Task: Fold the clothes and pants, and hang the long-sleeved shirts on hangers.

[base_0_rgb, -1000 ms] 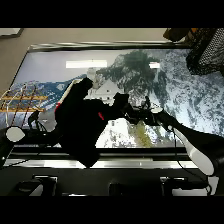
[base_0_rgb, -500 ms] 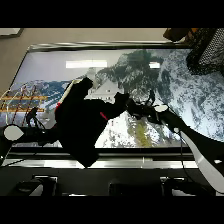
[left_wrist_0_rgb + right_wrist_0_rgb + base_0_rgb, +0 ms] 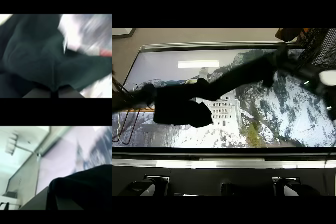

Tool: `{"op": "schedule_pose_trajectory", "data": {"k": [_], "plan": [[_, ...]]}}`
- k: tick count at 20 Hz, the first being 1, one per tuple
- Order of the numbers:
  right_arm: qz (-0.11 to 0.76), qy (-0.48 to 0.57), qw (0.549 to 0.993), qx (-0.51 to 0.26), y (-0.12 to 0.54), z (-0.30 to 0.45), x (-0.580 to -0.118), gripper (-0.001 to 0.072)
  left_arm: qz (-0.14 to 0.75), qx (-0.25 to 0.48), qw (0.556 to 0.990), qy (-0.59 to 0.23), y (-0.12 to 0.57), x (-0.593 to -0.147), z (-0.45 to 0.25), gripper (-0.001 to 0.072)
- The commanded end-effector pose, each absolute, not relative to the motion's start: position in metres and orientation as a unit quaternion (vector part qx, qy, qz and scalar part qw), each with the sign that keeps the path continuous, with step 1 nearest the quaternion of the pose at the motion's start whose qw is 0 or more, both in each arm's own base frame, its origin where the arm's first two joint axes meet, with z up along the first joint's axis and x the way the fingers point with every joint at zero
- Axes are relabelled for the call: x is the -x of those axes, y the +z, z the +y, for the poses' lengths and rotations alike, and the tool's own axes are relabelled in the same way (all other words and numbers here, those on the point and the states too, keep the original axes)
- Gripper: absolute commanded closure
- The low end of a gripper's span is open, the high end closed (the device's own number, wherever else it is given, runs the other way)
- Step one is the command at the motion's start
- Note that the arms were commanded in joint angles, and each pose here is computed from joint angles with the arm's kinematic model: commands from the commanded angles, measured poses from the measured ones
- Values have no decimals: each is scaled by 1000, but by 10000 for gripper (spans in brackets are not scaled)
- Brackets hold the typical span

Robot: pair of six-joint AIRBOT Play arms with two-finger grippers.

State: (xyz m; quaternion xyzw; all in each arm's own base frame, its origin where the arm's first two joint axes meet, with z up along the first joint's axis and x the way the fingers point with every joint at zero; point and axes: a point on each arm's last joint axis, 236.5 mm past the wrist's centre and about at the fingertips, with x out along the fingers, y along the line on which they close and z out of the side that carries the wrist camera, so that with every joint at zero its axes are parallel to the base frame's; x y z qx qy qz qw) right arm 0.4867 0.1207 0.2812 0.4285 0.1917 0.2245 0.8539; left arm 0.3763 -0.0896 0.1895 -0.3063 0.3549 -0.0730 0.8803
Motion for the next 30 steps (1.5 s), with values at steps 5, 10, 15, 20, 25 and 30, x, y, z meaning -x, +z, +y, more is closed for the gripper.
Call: {"op": "schedule_pose_trajectory", "data": {"k": [5, 10, 15, 20, 25, 30], "plan": [[-72, 159, 968, -181, 557, 47, -332, 663, 73, 266, 953, -126, 451, -340, -62, 675], [-196, 110, 970, -94, 623, 46, -187, 663, -16, 247, 957, -151, 513, -254, -65, 675], [-224, 58, 967, -111, 629, 27, -142, 663, 33, 261, 951, -165, 494, -212, -79, 674], [-40, 54, 987, -146, 550, 18, -259, 663, 219, 319, 898, -209, 395, -275, -119, 674], [250, 63, 943, -209, 375, 18, -405, 662, 369, 325, 836, -243, 247, -385, -180, 674], [437, 37, 859, -265, 197, 8, -505, 662, 443, 386, 793, -163, 82, -494, -215, 674]]}}
